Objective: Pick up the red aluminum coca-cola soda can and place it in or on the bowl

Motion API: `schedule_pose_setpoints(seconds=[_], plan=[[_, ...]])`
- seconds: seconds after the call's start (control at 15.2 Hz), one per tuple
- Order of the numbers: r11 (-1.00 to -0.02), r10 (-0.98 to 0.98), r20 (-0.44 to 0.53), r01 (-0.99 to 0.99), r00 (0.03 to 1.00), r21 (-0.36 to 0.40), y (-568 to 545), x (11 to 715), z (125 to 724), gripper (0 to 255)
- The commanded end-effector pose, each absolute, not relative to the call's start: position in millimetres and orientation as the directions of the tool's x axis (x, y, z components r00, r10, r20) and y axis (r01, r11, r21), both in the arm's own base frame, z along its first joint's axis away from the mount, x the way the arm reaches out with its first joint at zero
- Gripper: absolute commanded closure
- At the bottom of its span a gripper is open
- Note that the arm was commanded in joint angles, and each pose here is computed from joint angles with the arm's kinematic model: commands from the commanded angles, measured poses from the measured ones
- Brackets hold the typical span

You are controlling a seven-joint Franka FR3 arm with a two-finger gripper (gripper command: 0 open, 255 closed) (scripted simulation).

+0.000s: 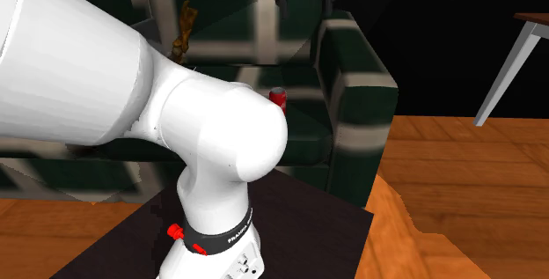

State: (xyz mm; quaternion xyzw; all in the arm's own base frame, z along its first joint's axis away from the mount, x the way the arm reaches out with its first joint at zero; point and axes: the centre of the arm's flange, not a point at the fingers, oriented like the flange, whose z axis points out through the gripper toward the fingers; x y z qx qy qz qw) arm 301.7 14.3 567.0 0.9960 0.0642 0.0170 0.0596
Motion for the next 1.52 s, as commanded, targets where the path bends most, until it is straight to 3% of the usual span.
schedule_pose_setpoints(seconds=[0.0, 1.45], plan=[[-0.985, 0.130, 0.026, 0.126, 0.991, 0.121, 14, 302, 567, 0], [-0.996, 0.091, 0.029, 0.091, 0.995, 0.014, 131, 439, 349, 0]])
